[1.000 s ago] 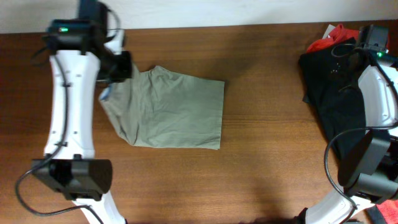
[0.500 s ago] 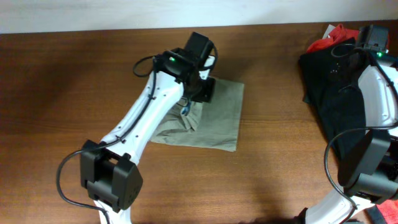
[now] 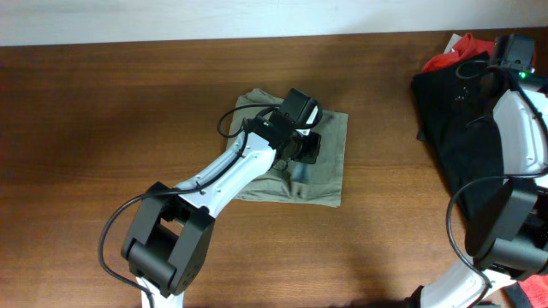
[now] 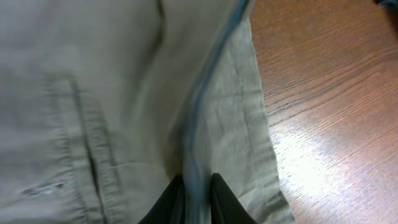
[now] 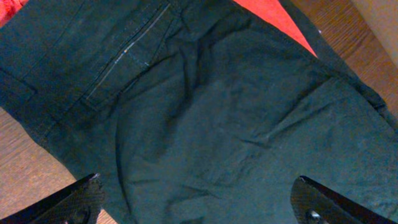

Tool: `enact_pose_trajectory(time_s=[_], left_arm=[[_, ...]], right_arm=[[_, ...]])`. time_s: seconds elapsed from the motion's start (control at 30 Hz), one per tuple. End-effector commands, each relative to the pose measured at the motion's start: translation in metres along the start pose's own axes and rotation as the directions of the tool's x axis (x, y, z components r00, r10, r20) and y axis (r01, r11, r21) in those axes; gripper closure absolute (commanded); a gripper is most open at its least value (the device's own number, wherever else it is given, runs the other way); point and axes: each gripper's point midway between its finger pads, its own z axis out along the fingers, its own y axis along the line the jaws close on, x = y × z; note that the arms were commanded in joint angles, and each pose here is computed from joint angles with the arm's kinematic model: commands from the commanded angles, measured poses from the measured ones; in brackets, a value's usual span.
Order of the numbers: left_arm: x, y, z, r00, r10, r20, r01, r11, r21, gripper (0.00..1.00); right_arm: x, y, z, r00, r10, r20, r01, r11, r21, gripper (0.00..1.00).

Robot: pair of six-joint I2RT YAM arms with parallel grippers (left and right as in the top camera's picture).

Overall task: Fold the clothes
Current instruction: 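Grasp the shorts' left end with the left gripper and fold it rightward over, then grasp the folded shorts with the left gripper and drag them to the left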

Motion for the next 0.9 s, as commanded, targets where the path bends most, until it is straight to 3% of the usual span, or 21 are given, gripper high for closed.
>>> enact_pose_trajectory(time_s=[0.0, 0.03, 0.13, 0.2, 0.23, 0.27, 0.3, 0.33, 0.37, 0.47, 0.53, 0.7, 0.73, 0.8, 0.87], left_arm=[[-0.003, -0.007, -0.002, 1.000, -0.003, 0.013, 0.003, 1.000, 0.023, 0.85], [-0.005, -0.008, -0.002, 1.000, 0.000, 0.022, -0.001, 1.000, 0.027, 0.79], [-0.014, 0.009, -0.018, 0.999, -0.039, 0.025, 0.038, 0.999, 0.005, 0.78], [-0.012, 0.058, -0.038, 0.990, -0.138, -0.006, 0.137, 0.989, -0.062, 0.78], [0.001, 0.104, -0.044, 0.973, -0.222, -0.057, 0.214, 0.969, -0.125, 0.79], [0.009, 0.134, -0.047, 0.967, -0.240, -0.088, 0.224, 0.962, -0.159, 0.65], [0.011, 0.151, -0.048, 0.964, -0.247, -0.095, 0.228, 0.958, -0.172, 0.45], [0.013, 0.165, -0.050, 0.961, -0.260, -0.096, 0.240, 0.953, -0.183, 0.38], [0.013, 0.185, -0.055, 0.957, -0.277, -0.091, 0.258, 0.950, -0.177, 0.17], [0.012, 0.187, -0.062, 0.974, -0.200, -0.105, 0.209, 0.975, 0.076, 0.07], [0.025, 0.191, -0.046, 0.965, -0.208, -0.160, 0.223, 0.972, 0.080, 0.06], [0.050, 0.188, 0.004, 0.944, -0.209, -0.254, 0.258, 0.950, 0.178, 0.07], [0.051, 0.187, 0.010, 0.944, -0.207, -0.257, 0.261, 0.945, 0.198, 0.11], [0.044, 0.185, 0.014, 0.952, -0.200, -0.230, 0.252, 0.940, 0.228, 0.82], [0.039, 0.187, 0.015, 0.955, -0.211, -0.208, 0.257, 0.940, 0.225, 0.81]], right_arm=[[-0.005, -0.004, -0.006, 1.000, 0.016, 0.019, -0.016, 1.000, 0.007, 0.01], [-0.005, -0.004, -0.006, 1.000, 0.016, 0.019, -0.016, 1.000, 0.007, 0.01], [-0.005, -0.004, -0.006, 1.000, 0.016, 0.019, -0.016, 1.000, 0.007, 0.01], [-0.005, -0.004, -0.006, 1.000, 0.015, 0.019, -0.015, 1.000, 0.007, 0.01], [-0.005, -0.003, -0.006, 1.000, 0.015, 0.020, -0.015, 1.000, 0.007, 0.01], [-0.005, -0.004, -0.006, 1.000, 0.015, 0.019, -0.015, 1.000, 0.007, 0.01], [-0.005, -0.004, -0.006, 1.000, 0.015, 0.019, -0.015, 1.000, 0.007, 0.01], [-0.005, -0.003, -0.006, 1.000, 0.015, 0.020, -0.015, 1.000, 0.007, 0.01], [-0.005, -0.004, -0.006, 1.000, 0.015, 0.019, -0.015, 1.000, 0.007, 0.01], [-0.005, -0.003, -0.006, 1.000, 0.015, 0.020, -0.015, 1.000, 0.007, 0.01], [-0.005, -0.004, -0.006, 1.000, 0.015, 0.019, -0.015, 1.000, 0.007, 0.01], [-0.005, -0.004, -0.006, 1.000, 0.015, 0.019, -0.015, 1.000, 0.007, 0.01], [-0.005, -0.004, -0.006, 1.000, 0.015, 0.019, -0.015, 1.000, 0.007, 0.01], [-0.005, -0.003, -0.006, 1.000, 0.015, 0.020, -0.015, 1.000, 0.007, 0.01], [-0.005, -0.003, -0.006, 1.000, 0.015, 0.020, -0.015, 1.000, 0.007, 0.01]])
